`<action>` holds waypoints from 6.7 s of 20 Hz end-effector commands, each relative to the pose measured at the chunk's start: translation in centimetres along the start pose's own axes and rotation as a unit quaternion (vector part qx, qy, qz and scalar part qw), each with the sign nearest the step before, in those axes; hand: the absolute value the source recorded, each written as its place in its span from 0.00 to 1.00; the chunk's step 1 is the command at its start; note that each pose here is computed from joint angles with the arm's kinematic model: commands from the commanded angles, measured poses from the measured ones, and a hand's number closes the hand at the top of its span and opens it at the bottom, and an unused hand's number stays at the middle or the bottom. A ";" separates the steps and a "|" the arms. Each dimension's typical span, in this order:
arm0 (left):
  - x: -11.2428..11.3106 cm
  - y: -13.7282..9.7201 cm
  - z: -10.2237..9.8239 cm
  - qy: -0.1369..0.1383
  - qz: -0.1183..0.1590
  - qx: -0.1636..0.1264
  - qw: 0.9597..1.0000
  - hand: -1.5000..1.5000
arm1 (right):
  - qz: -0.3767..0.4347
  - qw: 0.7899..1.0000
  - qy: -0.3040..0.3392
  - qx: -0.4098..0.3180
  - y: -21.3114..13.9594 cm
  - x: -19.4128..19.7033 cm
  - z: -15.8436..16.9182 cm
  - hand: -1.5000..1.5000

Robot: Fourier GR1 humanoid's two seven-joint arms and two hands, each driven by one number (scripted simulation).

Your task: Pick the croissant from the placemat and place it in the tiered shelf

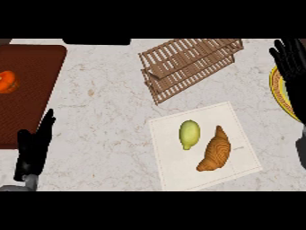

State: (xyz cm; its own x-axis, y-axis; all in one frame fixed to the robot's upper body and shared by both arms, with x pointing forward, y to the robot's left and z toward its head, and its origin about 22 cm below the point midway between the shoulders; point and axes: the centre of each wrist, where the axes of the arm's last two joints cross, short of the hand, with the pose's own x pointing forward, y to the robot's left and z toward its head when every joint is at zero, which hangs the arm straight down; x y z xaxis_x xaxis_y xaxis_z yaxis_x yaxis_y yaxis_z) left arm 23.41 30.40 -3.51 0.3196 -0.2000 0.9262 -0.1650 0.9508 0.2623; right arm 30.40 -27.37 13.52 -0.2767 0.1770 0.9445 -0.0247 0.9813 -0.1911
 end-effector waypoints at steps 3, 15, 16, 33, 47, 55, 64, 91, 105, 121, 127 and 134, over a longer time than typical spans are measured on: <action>3.7 1.0 1.9 -0.088 0.021 0.026 0.996 0.50 | 0.035 0.998 0.058 0.010 3.2 -1.4 0.4 1.00; 9.2 -1.2 1.3 -0.164 0.064 -0.010 0.984 0.50 | 0.030 0.993 0.098 -0.052 8.1 -0.3 4.0 0.00; 8.7 -0.5 1.6 -0.168 0.065 0.004 0.984 0.50 | 0.054 0.991 0.116 -0.028 5.9 1.5 4.4 0.00; 10.7 -2.5 0.7 -0.171 0.067 -0.015 0.983 0.50 | 0.507 0.790 0.314 0.143 13.8 6.6 0.5 0.00; 9.0 -1.5 1.3 -0.164 0.067 -0.001 0.984 0.50 | 0.616 0.658 0.400 0.164 17.4 0.6 1.0 0.00; 8.8 -1.2 0.8 -0.162 0.062 0.002 0.985 0.50 | 0.607 0.669 0.401 0.148 17.1 1.0 2.3 0.00; 9.7 -2.1 0.0 -0.160 0.073 0.004 0.984 0.50 | 0.607 0.660 0.414 0.157 15.0 -1.4 2.1 0.00; 9.3 -1.5 0.9 -0.157 0.067 -0.004 0.985 0.50 | 0.626 0.647 0.385 0.203 15.4 -8.7 5.0 1.00; 10.5 -1.9 0.0 -0.170 0.074 -0.001 0.983 0.50 | 0.503 0.780 0.062 0.367 11.8 -4.1 5.4 1.00; 10.4 0.7 0.9 -0.173 0.074 0.011 0.982 0.50 | 0.312 0.939 0.010 0.145 5.0 9.6 4.1 1.00; 9.5 -3.2 1.1 -0.175 0.070 -0.010 0.982 0.50 | 0.331 0.939 0.016 0.095 3.3 14.1 1.0 1.00; 10.2 -1.5 1.1 -0.165 0.068 -0.002 0.984 0.50 | 0.335 0.940 0.022 0.067 1.8 13.3 -4.1 1.00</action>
State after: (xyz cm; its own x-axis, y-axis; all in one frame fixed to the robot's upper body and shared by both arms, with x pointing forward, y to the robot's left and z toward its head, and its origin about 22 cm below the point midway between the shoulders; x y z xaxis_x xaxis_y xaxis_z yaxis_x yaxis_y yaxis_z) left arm 25.37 27.20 5.68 -0.0303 -0.1357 0.9903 -0.1787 0.9755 0.1282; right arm 27.91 -22.61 25.55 -0.2399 0.7576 0.6070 -0.0070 0.6239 -0.7815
